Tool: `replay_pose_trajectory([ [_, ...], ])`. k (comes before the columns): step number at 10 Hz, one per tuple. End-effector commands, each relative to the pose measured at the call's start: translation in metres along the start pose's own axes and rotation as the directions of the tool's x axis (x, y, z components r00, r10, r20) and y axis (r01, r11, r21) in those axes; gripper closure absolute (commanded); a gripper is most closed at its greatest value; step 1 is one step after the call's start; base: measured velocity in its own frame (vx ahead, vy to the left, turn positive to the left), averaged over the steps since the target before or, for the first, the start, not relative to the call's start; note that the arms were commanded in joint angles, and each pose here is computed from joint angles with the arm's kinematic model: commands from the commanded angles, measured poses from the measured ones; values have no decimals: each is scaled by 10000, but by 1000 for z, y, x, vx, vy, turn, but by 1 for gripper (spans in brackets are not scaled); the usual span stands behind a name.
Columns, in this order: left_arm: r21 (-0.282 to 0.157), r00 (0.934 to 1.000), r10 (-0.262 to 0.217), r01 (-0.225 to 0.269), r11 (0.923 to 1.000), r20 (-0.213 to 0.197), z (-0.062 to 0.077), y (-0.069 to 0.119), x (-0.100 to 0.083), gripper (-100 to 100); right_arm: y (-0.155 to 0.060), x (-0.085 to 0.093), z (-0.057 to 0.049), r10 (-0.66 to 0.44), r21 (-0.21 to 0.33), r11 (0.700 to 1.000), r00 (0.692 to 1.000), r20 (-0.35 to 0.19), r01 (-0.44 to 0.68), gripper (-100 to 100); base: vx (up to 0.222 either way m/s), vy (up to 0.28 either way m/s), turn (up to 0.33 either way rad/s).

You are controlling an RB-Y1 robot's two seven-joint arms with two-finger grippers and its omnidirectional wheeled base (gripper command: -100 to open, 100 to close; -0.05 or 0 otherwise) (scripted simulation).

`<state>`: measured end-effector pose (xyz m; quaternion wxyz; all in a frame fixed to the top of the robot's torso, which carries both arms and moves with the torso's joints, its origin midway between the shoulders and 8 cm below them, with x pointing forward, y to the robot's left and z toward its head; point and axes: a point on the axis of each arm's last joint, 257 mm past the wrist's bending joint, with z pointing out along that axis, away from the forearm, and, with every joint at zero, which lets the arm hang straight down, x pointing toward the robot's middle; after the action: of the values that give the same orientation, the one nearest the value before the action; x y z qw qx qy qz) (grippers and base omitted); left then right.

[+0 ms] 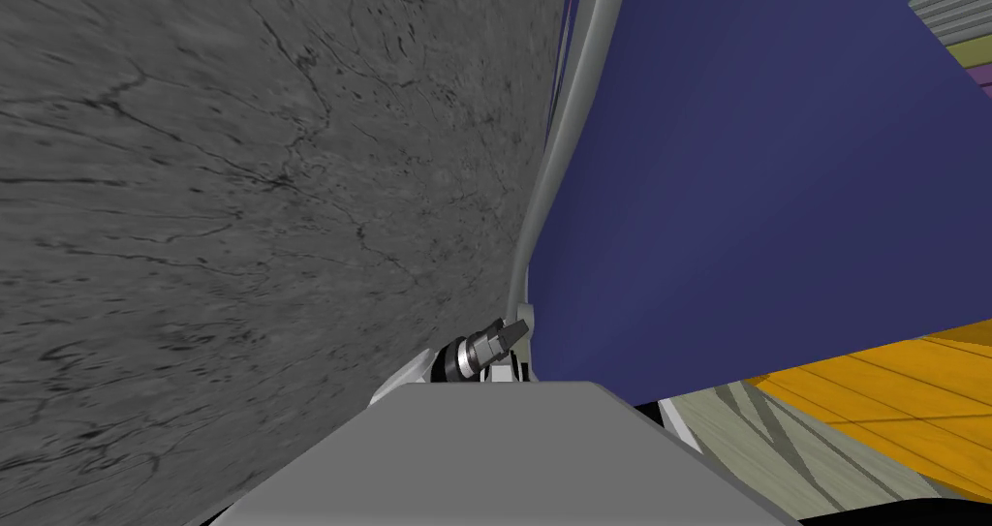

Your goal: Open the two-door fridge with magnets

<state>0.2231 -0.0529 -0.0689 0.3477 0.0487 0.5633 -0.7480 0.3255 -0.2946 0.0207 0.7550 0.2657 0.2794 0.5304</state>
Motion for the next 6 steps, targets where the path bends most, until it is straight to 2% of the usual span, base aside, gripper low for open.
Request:
replay_pose_trajectory([
  [1, -19, 10000, -3, 3, 10000, -12, 0, 1, 0, 0, 0, 0, 0, 0, 1, 10000, 10000, 1, 0, 0, -13, 6, -9],
  [6, -8, 10000, 70, -70, 10000, -21, 0, 1, 0, 0, 0, 0, 0, 0, 1, 10000, 10000, 1, 0, 0, -9, 3, -5],
])
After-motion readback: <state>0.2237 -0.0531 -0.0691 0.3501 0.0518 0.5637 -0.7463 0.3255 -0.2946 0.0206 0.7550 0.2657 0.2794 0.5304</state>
